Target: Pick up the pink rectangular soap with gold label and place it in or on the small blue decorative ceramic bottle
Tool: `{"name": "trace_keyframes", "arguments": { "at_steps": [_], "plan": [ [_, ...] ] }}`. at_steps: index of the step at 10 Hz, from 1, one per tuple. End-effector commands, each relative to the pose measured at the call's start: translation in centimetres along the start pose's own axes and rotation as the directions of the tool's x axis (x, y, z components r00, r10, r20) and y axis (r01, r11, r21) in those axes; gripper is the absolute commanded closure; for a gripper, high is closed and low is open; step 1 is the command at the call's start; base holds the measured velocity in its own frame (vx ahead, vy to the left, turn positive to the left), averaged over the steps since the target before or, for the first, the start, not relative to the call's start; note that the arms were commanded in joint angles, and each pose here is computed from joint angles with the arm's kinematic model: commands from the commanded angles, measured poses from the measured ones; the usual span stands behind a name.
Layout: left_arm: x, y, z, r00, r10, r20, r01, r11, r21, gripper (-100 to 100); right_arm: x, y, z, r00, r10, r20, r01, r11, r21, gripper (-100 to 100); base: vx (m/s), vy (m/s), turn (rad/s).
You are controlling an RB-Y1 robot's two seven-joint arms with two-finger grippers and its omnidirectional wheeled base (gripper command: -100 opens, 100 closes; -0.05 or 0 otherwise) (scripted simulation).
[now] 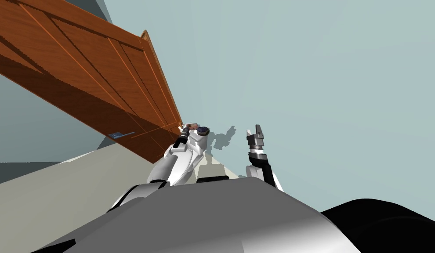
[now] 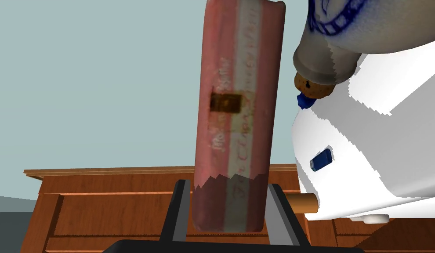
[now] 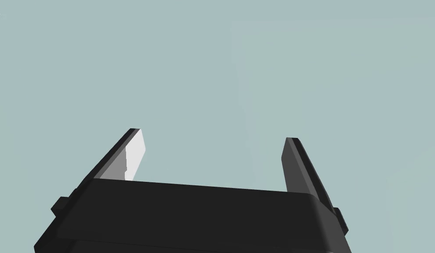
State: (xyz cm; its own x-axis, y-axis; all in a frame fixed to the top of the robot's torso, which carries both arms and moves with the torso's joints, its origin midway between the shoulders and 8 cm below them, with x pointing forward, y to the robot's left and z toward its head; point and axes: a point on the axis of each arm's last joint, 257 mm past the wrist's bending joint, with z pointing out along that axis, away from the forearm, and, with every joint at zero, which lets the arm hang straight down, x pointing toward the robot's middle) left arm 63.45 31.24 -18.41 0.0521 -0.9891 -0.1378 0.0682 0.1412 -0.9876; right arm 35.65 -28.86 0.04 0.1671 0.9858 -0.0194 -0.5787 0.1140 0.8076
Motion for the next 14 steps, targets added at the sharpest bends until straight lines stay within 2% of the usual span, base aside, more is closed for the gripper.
{"name": "trace_keyframes", "arguments": {
  "at_steps": [1, 6, 7, 8, 12, 13, 14],
  "plan": [
    [1.1, -0.7, 1.0, 1.0, -0.021, -0.011, 0.021, 1.0, -0.016, 100, 0.0, 0.0, 0.0, 1.0, 0.0, 0.0, 0.0, 1.0, 0.0, 0, 0.036, -0.098, 0.035],
    [4.3, -2.5, 3.2, 0.997, -0.068, -0.044, 0.066, 0.996, -0.052, 100, 0.0, 0.0, 0.0, 1.0, 0.0, 0.0, 0.0, 1.0, 0.0, 0, 0.035, -0.105, 0.028],
    [3.9, -2.3, 2.9, 0.997, -0.062, -0.04, 0.06, 0.997, -0.048, 100, 0.0, 0.0, 0.0, 1.0, 0.0, 0.0, 0.0, 1.0, 0.0, 0, 0.027, -0.047, 0.0],
    [4.0, -2.3, 3.0, 0.997, -0.065, -0.041, 0.063, 0.997, -0.05, -100, 0.0, 0.0, 0.0, 1.0, 0.0, 0.0, 0.0, 1.0, 0.0, 0, 0.005, -0.01, -0.004],
    [4.1, -2.3, 3.0, 0.997, -0.065, -0.042, 0.063, 0.997, -0.05, -100, 0.0, 0.0, 0.0, 1.0, 0.0, 0.0, 0.0, 1.0, 0.0, 0, 0.0, 0.0, 0.0],
    [4.1, -2.3, 3.0, 0.997, -0.065, -0.042, 0.063, 0.997, -0.05, 0, 0.0, 0.0, 0.0, 1.0, 0.0, 0.0, 0.0, 1.0, 0.0, 0, 0.0, 0.0, 0.0],
    [3.7, -2.6, 2.8, 0.997, -0.066, -0.04, 0.064, 0.997, -0.053, -100, 0.0, 0.0, 0.0, 1.0, 0.0, 0.0, 0.0, 1.0, 0.0, 0, 0.013, -0.005, -0.006]
  ]
}}
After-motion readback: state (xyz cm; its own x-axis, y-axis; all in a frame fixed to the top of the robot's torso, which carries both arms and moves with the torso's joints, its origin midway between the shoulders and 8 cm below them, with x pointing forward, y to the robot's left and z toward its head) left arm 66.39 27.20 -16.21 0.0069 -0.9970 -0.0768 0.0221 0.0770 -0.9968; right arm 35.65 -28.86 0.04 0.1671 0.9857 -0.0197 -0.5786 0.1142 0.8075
